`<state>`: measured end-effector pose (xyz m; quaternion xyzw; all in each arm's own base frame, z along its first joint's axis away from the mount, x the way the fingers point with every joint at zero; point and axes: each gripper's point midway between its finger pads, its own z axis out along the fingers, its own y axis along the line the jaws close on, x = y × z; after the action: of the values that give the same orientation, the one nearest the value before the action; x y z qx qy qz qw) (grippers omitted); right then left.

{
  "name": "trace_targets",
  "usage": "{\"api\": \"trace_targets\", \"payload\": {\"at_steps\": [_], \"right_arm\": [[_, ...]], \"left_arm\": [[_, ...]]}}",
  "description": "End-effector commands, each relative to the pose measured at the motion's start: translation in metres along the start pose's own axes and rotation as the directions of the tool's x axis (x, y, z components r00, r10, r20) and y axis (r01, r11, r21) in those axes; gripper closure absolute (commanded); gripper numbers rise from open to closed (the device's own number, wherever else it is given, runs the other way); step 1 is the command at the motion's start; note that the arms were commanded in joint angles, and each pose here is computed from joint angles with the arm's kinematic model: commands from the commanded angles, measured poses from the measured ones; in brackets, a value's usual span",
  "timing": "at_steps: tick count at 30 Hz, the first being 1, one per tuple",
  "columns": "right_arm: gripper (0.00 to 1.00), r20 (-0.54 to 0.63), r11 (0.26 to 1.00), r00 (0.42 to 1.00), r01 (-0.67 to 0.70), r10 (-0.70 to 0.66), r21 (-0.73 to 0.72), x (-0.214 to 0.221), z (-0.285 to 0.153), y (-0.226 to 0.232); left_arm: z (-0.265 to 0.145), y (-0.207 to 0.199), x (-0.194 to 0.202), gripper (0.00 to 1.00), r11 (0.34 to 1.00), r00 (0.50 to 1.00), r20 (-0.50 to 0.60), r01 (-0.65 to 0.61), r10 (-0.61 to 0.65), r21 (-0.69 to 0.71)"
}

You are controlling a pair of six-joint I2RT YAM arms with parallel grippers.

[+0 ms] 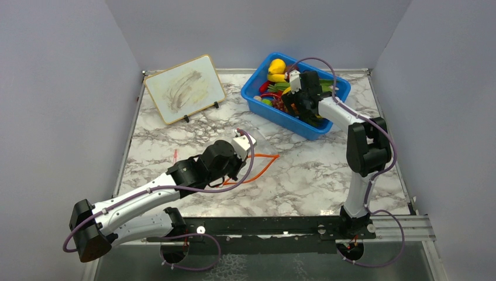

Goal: Place the food in the zip-top bag and seal the zipper
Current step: Pick up the fake fruit from the bin.

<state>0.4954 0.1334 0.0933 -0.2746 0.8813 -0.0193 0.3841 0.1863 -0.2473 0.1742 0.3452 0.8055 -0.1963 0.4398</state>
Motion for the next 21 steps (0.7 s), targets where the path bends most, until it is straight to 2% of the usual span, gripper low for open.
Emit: {"api": "trace_targets", "payload": {"at_steps": [1,4,12,21], "right_arm": [[0.18,-0.067,0.997,0.998,0.011,-0.017,-0.081,0.024,0.015,0.015],[0.23,-0.065,0.994,0.998,0.015,-0.022,-0.108,0.024,0.012,0.020],[0.47,-0.024,0.997,1.000,-0.018,0.016,-0.081,-0.003,-0.016,0.010],[0.53,0.000,0.995,0.997,-0.071,0.071,-0.070,-0.019,-0.053,0.005]], "left_arm": [[-0.004,0.003,-0.002,1.00,1.000,1.000,0.016,-0.006,0.006,-0.008],[-0.004,0.004,-0.003,1.00,1.000,1.000,0.020,-0.006,0.007,-0.012],[-0.002,0.004,-0.001,1.00,1.000,1.000,0.010,-0.010,0.010,-0.013],[-0.003,0.006,-0.002,1.00,1.000,1.000,0.015,-0.007,0.008,-0.028]]}}
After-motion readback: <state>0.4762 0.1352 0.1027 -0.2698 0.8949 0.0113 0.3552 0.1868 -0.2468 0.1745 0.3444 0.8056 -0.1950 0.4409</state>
